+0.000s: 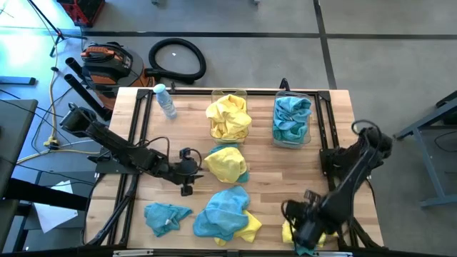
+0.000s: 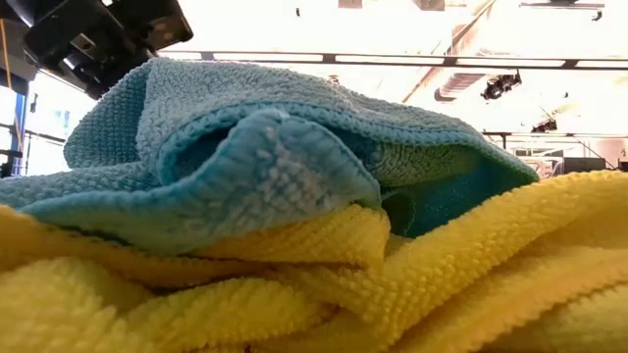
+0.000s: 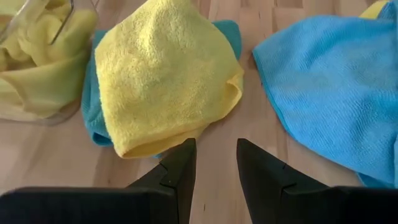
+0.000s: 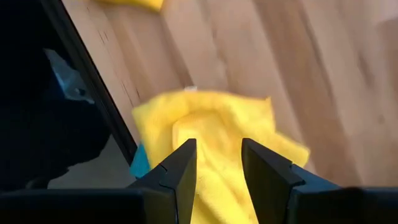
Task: Sort microfiber towel by color & place in baskets
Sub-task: Put the yellow towel into the left transparent bin
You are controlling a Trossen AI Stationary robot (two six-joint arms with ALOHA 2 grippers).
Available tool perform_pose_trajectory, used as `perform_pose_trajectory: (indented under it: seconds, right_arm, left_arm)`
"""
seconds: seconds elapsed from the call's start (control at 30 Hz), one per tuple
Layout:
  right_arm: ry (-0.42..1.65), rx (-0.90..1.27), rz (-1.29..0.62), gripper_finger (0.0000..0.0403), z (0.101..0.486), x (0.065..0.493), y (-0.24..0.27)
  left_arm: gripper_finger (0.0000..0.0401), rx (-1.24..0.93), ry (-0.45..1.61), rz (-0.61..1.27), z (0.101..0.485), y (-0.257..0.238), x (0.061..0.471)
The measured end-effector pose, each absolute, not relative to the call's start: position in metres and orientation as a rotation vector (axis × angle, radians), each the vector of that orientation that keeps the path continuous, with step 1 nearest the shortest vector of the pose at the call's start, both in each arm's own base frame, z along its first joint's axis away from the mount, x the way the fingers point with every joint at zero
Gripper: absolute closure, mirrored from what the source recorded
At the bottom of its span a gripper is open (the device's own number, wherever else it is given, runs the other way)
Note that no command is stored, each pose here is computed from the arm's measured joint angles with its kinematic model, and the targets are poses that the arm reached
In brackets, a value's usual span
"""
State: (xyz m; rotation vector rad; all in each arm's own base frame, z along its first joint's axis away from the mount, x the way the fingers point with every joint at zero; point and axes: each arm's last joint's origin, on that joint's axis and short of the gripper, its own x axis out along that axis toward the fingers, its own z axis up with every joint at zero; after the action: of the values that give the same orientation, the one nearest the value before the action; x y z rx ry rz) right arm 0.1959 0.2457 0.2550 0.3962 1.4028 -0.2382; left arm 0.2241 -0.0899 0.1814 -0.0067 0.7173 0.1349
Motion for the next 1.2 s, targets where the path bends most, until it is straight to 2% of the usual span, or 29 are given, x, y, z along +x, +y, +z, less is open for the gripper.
perform_pose_trajectory:
  seconds: [0.37,0.67,0.77,0.93,1.2]
  right_arm:
    - [1.472,0.277,-0.393,0.0279,0.188,0.19,0.278]
    - [1.468,0.305,-0.229,0.028,0.142,0.201,0.277]
    - [1.488,0.291,-0.223,0.0298,0.134,0.202,0.269]
    - [1.527,0.285,-0.177,0.0388,0.145,0.207,0.258]
    - [1.333,0.37,-0.256,0.0398,0.226,0.192,0.235]
  left_arm:
    - [0.0296,-0.065,0.743,0.069,0.177,-0.091,0.221]
    - [0.0296,-0.061,0.749,0.111,0.176,-0.078,0.225]
    - [0.0296,-0.078,0.777,0.108,0.175,-0.072,0.226]
    - [0.0296,-0.103,0.871,0.107,0.171,-0.062,0.222]
    - [0.0296,-0.132,0.854,0.137,0.185,-0.054,0.211]
